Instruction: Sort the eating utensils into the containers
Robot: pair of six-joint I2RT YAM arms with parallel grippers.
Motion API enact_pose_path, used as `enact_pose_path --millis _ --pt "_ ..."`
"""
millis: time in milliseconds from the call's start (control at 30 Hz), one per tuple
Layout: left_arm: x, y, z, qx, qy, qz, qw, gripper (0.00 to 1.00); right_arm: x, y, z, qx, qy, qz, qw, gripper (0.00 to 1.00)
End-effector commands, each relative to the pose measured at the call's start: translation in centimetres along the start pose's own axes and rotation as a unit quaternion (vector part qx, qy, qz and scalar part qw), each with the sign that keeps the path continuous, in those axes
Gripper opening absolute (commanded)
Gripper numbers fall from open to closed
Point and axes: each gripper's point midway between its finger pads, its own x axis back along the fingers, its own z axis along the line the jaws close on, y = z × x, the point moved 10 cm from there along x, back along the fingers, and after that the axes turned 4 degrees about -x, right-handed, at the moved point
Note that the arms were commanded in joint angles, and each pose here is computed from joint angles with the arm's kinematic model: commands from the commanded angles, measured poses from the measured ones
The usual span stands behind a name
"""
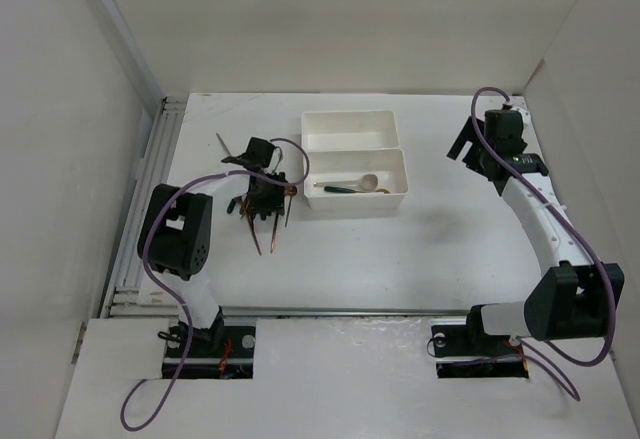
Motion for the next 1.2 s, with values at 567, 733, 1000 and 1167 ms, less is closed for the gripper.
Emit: enact_pose_path --millis 567,733,1000,1167 --pt "1.0 1.3 1.5 0.001 0.025 0.030 0.999 0.00 1.8 2.6 0.9 -0.017 0.005 -0.052 0.999 0.97" --pt "6.4 4.3 0.8 -0.025 -0.005 -0.041 0.999 0.00 1.6 3.0 1.2 -0.015 0.014 -0.058 0.998 0.97" --pt "9.9 4.1 0.3 -0.093 -0.023 -0.086 0.992 0.00 0.9 3.5 1.8 -0.008 0.022 -0.063 0.998 0.97" --pt "8.7 3.4 -0.1 -0.097 -0.022 -0.074 0.992 0.00 0.7 3.7 2.0 -0.004 0.028 -0.065 0.997 0.97"
